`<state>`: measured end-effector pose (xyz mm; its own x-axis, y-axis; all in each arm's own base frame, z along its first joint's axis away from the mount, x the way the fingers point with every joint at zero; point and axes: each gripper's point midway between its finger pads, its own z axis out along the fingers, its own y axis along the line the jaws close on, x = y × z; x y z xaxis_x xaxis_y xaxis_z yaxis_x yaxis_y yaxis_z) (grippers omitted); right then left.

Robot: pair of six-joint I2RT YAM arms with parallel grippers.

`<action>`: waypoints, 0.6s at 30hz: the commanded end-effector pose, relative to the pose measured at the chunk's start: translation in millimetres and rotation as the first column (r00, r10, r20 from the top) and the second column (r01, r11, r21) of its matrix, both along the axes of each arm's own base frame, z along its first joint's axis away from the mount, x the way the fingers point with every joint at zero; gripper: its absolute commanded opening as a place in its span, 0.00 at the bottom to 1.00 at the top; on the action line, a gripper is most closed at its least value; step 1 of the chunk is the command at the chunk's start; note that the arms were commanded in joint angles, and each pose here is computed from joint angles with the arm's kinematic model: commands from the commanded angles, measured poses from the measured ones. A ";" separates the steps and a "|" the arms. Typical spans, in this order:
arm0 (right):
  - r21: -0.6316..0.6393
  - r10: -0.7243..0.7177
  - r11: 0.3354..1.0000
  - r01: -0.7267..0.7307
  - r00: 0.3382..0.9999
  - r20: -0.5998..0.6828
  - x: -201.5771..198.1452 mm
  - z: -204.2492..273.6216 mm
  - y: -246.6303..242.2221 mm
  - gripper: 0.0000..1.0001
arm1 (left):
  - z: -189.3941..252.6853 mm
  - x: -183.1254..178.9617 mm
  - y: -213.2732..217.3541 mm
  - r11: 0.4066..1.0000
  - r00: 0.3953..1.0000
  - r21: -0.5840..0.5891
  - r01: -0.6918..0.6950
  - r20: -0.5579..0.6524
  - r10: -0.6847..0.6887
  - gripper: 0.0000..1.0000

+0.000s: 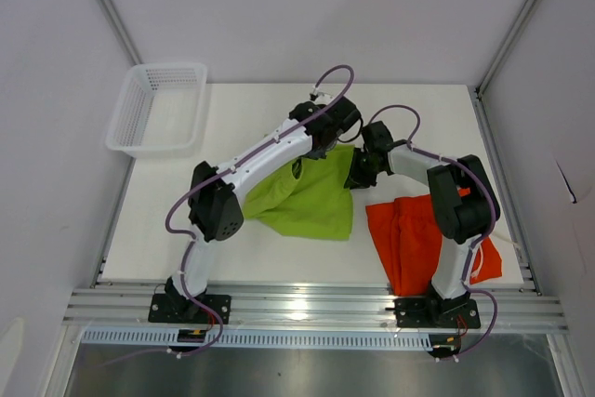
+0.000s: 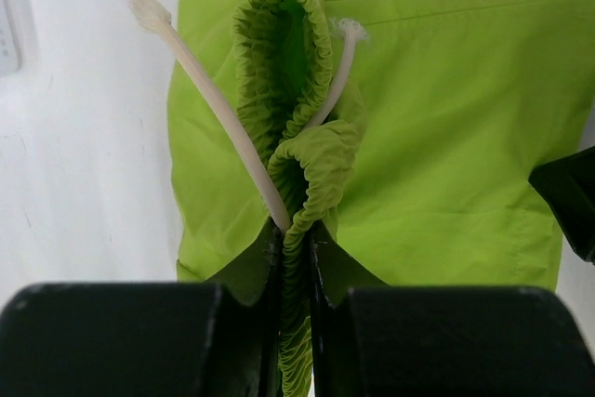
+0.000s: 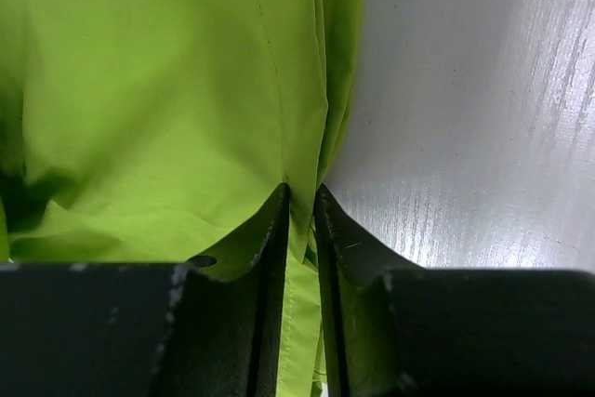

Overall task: Fold and stack the shorts
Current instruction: Fold the shorts

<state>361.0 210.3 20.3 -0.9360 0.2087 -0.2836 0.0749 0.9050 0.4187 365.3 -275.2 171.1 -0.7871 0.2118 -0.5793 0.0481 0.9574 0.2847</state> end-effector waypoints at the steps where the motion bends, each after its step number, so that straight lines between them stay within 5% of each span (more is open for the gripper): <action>1: -0.034 0.004 0.999 -0.005 1.000 -0.028 -7.1 -18.1 -3.0 0.20 | 14.0 -4.5 -22.0 0.998 0.998 -0.064 -0.017 0.061 0.021 0.00; 18: -0.039 -0.001 0.999 -0.001 1.000 -0.031 -9.8 -17.7 -4.8 0.19 | -23.1 -7.1 -68.5 0.978 0.996 -0.198 -0.071 0.047 0.082 0.01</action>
<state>362.3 211.2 20.2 -0.9337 0.2121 -0.2883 0.0741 0.9027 0.4239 345.9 -322.8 136.3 -0.8003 0.1403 -0.5830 0.0208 0.9781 0.2069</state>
